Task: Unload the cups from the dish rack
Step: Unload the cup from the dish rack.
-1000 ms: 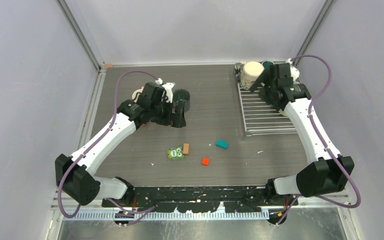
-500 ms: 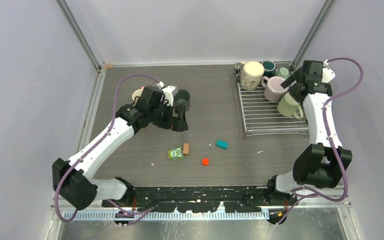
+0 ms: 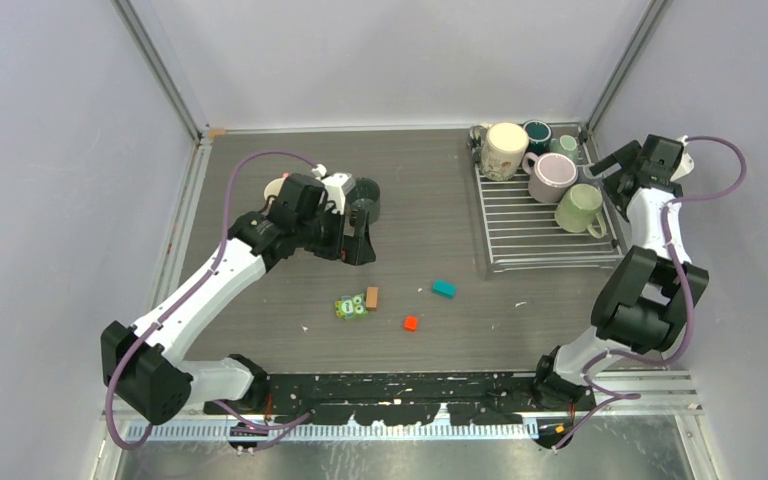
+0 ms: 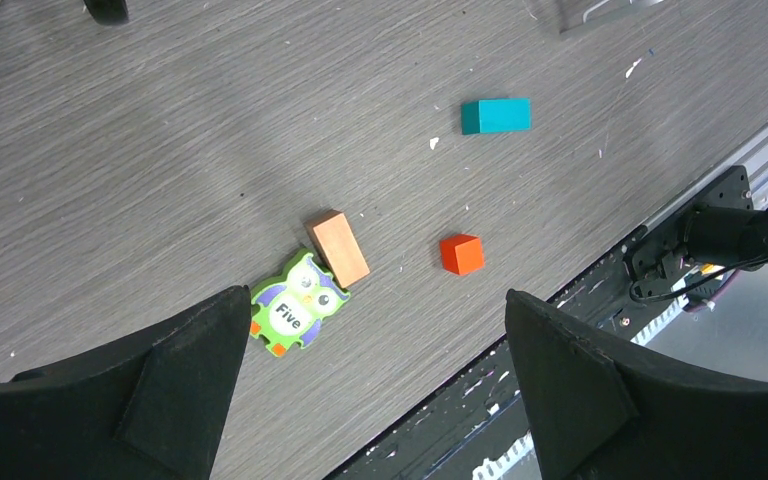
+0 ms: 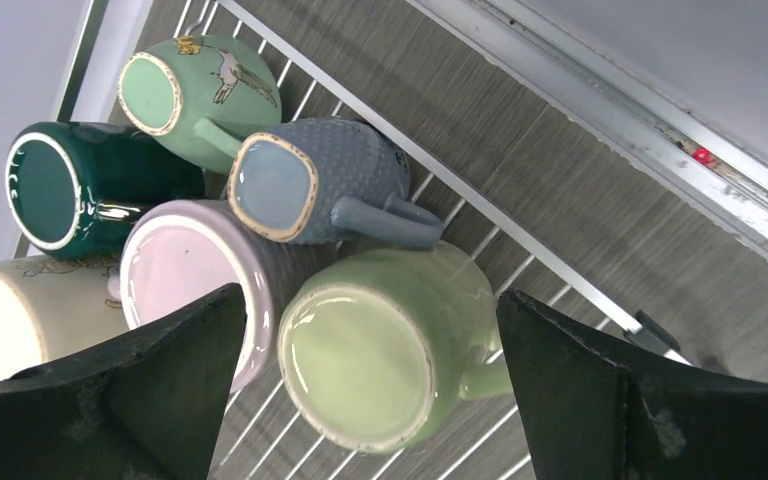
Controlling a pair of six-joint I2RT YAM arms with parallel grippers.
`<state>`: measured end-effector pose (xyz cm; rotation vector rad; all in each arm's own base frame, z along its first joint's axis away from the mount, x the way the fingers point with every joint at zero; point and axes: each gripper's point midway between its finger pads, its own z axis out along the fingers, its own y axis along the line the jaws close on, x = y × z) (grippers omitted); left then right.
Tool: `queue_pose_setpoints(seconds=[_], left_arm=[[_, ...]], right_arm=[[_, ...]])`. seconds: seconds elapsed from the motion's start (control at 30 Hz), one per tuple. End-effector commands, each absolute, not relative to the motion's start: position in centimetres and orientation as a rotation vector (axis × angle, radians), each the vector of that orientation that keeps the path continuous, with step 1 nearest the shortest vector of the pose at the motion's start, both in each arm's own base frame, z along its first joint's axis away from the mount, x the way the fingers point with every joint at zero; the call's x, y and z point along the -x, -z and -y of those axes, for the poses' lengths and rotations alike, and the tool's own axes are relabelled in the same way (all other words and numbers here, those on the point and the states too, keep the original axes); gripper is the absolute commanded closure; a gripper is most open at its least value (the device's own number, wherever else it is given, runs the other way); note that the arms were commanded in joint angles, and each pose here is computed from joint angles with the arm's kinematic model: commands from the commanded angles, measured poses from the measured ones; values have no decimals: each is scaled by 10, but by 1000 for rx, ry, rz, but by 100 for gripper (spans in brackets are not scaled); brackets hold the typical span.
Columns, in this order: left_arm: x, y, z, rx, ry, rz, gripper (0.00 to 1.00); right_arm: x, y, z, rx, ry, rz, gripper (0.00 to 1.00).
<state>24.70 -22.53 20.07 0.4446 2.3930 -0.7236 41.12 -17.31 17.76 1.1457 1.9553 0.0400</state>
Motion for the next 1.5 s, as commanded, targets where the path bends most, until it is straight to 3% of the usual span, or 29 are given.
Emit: queue_pose_setpoints(seconds=[0.0, 0.5, 1.47], left_arm=[[-249, -215, 230, -481, 750, -2318, 0], [-249, -208, 232, -491, 753, -2343, 0], [-246, -201, 237, -513, 781, -2376, 0]], right_arm=[[-437, -190, 175, -1062, -138, -1902, 0], [-429, -149, 162, -1173, -208, -1973, 0], [-386, -130, 123, -1414, -295, -1920, 0]])
